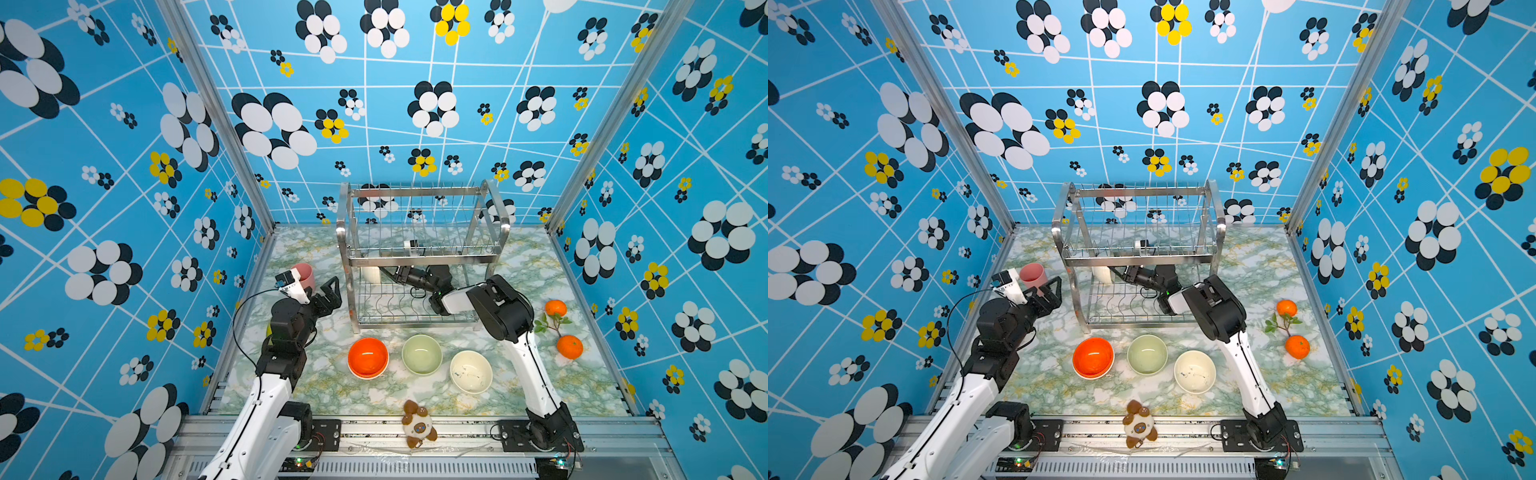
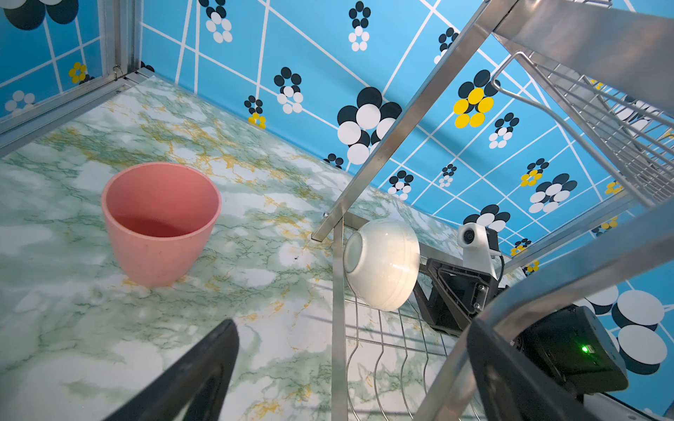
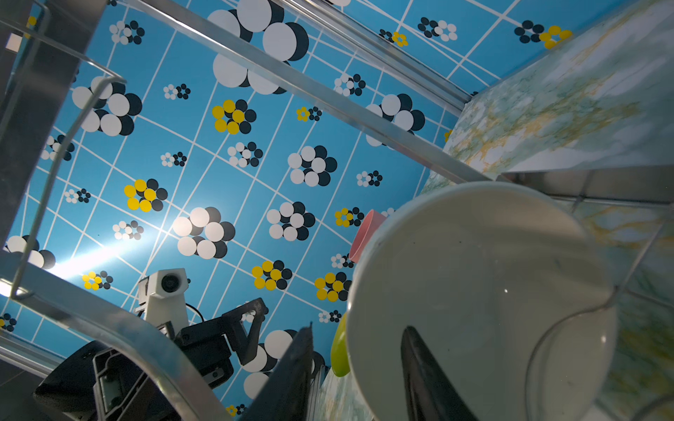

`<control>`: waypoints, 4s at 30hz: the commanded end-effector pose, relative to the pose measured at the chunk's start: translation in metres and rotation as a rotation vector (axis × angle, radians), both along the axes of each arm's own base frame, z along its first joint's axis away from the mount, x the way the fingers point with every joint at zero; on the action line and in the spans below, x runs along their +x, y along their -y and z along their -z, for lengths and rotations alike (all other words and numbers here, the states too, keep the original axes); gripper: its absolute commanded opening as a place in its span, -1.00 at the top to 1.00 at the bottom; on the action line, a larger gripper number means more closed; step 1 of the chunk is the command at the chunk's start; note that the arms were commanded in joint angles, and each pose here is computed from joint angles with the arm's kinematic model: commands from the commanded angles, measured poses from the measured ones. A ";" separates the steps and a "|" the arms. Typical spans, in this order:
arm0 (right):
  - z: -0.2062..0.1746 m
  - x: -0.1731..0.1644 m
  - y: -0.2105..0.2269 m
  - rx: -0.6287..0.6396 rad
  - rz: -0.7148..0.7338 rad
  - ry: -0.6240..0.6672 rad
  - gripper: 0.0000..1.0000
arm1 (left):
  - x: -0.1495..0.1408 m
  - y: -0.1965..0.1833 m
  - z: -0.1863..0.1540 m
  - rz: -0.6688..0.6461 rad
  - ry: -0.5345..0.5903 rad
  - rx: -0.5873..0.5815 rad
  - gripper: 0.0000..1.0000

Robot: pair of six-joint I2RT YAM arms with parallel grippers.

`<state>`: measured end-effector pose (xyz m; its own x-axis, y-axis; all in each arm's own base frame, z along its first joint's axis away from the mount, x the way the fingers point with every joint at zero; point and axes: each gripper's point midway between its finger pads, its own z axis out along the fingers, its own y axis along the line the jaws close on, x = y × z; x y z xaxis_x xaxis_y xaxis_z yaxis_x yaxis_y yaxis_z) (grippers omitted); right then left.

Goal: Load bowls into a dish rack
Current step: Place the bowl in the dish rack, then pick up the bowl from the bottom-center of the table.

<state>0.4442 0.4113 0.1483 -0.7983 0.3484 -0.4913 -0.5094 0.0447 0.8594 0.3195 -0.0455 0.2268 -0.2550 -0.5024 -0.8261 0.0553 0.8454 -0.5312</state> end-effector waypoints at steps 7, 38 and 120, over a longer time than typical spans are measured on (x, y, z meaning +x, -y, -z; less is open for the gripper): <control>-0.019 -0.001 0.020 -0.028 0.077 0.049 0.01 | -0.003 0.001 -0.006 0.007 0.019 0.008 -0.98; -0.023 -0.046 0.054 -0.118 0.172 0.046 0.02 | -0.004 0.002 0.001 0.012 0.014 0.002 -0.98; 0.071 -0.317 0.205 -1.238 0.008 0.049 -0.03 | 0.018 -0.009 0.028 -0.047 -0.043 0.030 -0.98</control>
<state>0.1242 0.2044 0.0783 -0.7750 -0.3730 -0.5101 -0.5405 0.8095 0.2292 0.3366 -0.0401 0.1978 -0.2851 -0.4952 -0.8207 -0.0068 0.8573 -0.5148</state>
